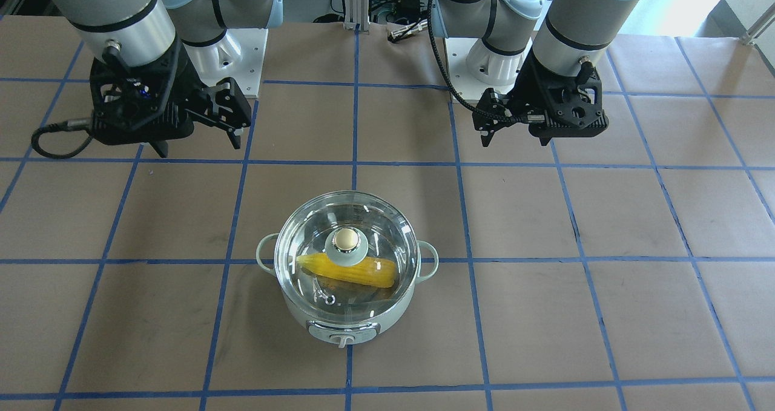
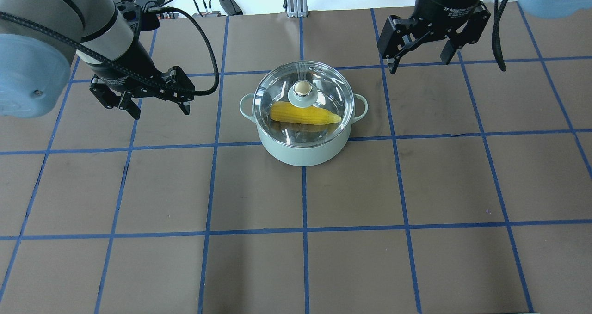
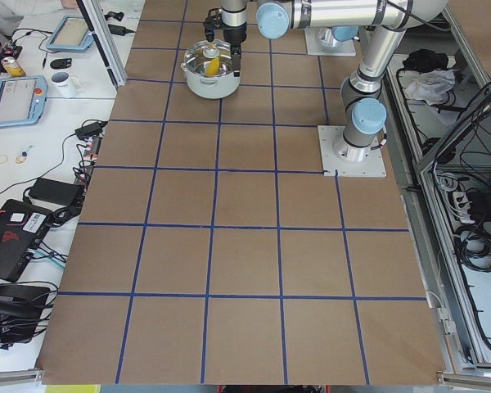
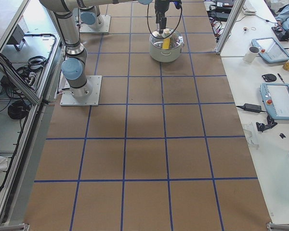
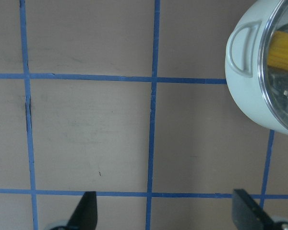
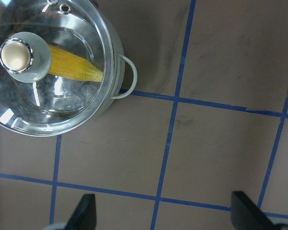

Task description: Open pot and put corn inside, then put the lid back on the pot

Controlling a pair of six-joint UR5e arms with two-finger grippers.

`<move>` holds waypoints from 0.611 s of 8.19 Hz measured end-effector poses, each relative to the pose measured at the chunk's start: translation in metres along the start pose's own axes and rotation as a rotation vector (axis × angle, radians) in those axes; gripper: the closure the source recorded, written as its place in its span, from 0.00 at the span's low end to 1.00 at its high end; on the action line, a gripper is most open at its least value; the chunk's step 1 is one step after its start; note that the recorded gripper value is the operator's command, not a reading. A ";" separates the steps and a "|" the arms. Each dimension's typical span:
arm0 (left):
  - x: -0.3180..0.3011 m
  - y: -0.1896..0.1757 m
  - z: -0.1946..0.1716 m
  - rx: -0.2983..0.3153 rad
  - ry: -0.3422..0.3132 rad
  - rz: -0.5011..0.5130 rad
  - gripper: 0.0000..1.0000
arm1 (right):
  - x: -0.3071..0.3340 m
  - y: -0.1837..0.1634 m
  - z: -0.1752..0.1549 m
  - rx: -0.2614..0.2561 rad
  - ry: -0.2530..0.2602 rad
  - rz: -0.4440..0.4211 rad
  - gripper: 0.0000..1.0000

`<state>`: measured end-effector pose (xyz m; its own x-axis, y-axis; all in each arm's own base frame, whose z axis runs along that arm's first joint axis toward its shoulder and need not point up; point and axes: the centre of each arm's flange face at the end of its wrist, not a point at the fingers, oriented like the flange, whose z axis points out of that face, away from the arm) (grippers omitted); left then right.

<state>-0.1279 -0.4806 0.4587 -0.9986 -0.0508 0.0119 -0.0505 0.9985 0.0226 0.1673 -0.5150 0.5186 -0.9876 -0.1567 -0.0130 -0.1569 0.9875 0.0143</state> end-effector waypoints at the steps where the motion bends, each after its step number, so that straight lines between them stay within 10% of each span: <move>1: 0.000 0.000 0.000 0.000 0.000 -0.001 0.00 | 0.000 0.003 0.001 -0.008 0.002 -0.005 0.00; 5: 0.000 0.000 0.000 0.000 0.001 0.000 0.00 | 0.001 0.006 0.007 -0.022 0.003 -0.007 0.00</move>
<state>-0.1280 -0.4809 0.4583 -0.9986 -0.0513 0.0130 -0.0510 0.9984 0.0229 0.1658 -0.5093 0.5118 -0.9864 -0.1641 -0.0103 -0.1643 0.9857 0.0360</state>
